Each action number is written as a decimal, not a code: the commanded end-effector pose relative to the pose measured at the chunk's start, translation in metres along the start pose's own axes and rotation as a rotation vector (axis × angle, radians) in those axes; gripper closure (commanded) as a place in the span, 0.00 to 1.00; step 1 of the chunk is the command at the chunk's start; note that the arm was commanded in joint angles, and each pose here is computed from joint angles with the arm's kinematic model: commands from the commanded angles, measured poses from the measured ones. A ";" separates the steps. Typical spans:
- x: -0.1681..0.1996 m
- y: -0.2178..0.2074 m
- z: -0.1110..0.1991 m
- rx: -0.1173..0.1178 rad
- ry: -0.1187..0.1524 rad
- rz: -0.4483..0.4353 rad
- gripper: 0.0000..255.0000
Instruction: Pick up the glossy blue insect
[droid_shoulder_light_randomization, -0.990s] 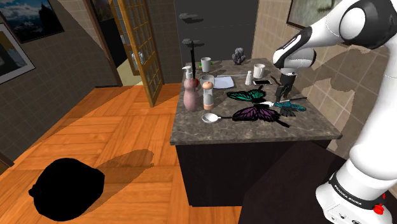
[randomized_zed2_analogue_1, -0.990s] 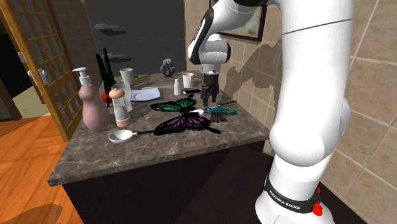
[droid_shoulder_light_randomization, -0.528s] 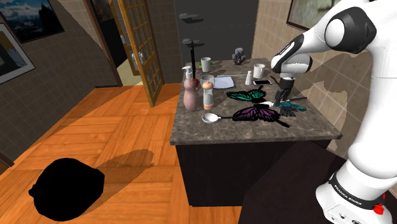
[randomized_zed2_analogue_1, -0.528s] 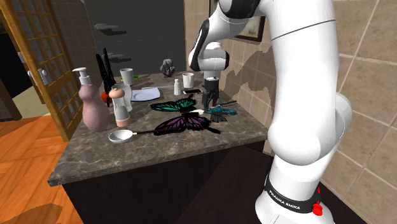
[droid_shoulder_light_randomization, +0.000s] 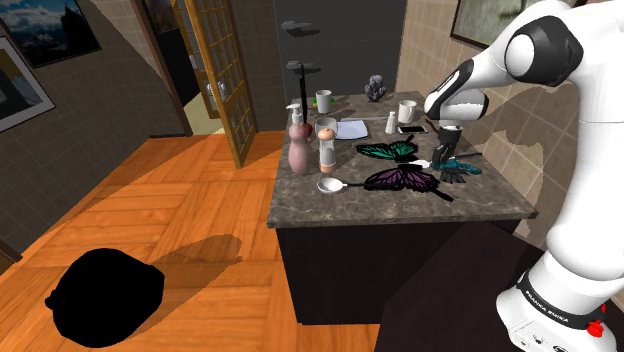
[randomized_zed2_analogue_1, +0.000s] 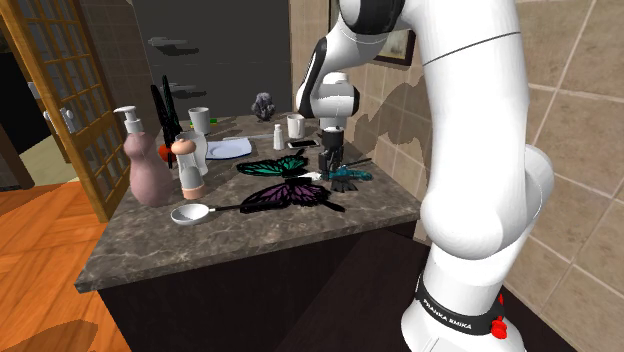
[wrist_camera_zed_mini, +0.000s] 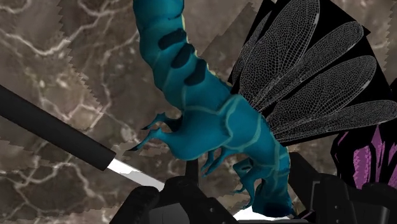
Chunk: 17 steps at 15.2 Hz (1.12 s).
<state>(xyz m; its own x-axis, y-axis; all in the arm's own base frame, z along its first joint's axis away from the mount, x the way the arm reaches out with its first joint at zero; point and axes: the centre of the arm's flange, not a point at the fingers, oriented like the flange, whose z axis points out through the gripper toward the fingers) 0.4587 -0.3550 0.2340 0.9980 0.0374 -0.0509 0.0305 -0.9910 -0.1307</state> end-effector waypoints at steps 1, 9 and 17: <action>0.000 0.000 0.000 0.000 0.000 0.000 1.00; -0.001 -0.002 -0.015 0.000 0.000 0.000 1.00; -0.003 -0.008 -0.057 0.000 0.000 0.000 1.00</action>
<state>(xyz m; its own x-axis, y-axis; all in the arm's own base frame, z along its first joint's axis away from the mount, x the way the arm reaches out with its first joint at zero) 0.4588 -0.3547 0.2862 0.9980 0.0376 -0.0511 0.0306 -0.9909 -0.1311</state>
